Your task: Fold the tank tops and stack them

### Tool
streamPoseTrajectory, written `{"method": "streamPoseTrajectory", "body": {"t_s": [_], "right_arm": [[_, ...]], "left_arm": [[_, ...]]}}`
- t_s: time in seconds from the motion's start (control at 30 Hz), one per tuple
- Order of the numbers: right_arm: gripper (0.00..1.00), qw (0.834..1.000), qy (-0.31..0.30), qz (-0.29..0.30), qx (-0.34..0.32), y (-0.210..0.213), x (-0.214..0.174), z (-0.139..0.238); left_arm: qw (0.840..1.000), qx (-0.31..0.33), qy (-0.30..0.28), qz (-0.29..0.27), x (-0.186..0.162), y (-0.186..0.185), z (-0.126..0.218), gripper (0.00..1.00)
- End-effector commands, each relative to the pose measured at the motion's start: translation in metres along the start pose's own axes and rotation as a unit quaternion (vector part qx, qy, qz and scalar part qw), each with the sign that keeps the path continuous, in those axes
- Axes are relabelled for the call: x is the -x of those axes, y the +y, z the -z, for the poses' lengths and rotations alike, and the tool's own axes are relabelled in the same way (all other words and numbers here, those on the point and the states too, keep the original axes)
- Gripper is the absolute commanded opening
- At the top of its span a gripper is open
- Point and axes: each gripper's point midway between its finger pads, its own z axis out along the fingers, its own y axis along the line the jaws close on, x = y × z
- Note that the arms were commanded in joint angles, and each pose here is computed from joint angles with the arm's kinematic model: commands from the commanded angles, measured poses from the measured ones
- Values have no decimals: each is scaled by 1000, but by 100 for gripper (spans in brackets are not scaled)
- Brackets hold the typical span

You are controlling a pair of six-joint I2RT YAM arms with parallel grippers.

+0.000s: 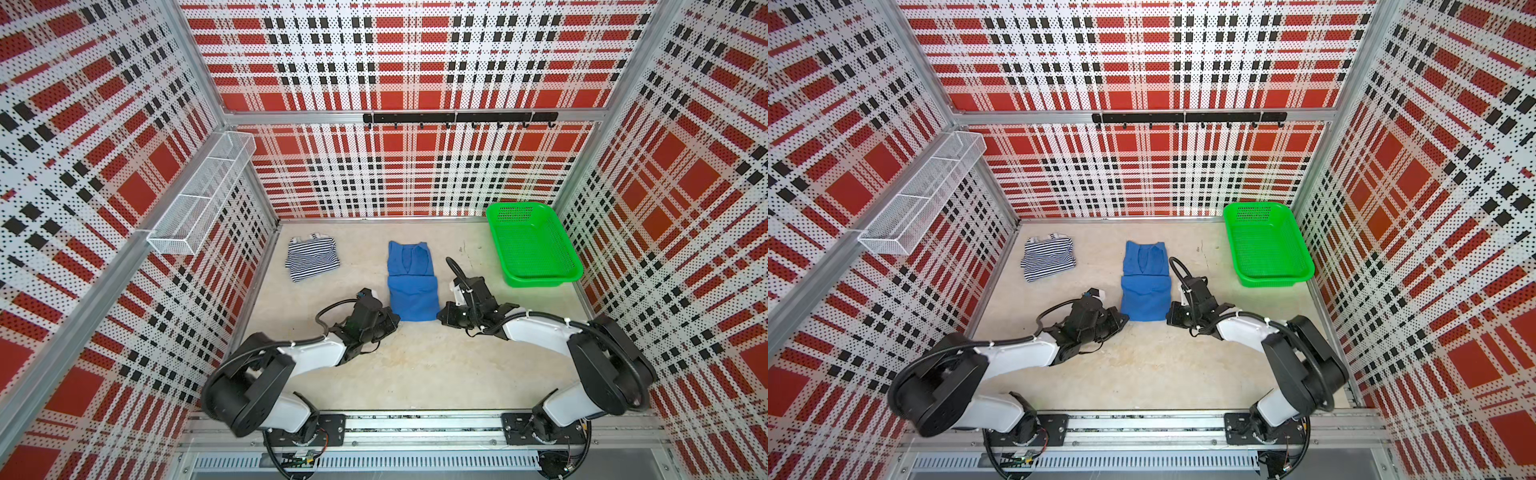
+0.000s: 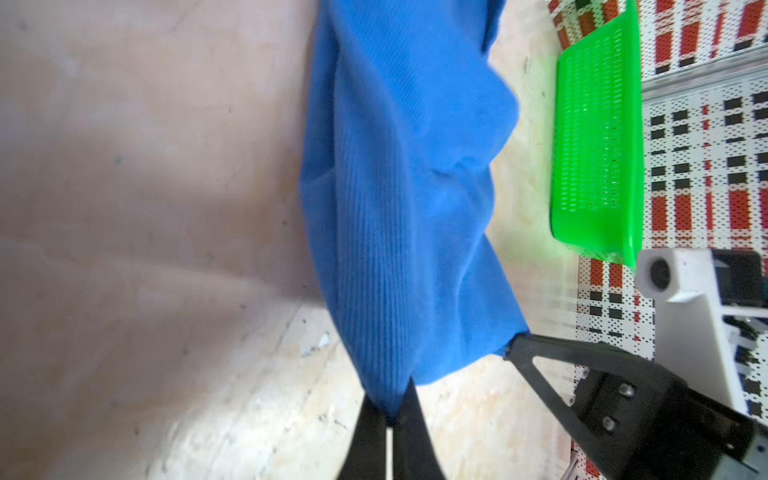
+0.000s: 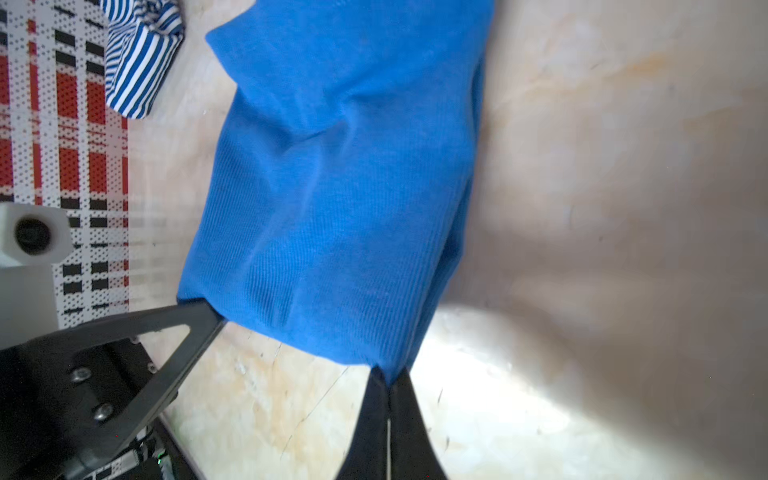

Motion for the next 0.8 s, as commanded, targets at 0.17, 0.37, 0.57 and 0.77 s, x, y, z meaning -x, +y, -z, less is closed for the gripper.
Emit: {"method": "streamPoseTrajectory", "body": {"t_s": [0.17,0.37,0.57,0.77], "right_arm": [[0,999,15,17,-41,13,-21,43],[0,996,-20,59,-57,38,19,68],[0,992,-40,94,-70,46,70,63],[0,990,-49,114,-61,46,117,43]], "left_arm": [[999,47,-12,-18,-7,-1,39,0],[997,39,-34,-53,28,-30,51,0],[994,34,-51,-95,70,-45,39,0],[988,31,-65,-134,117,-54,13,0]]}}
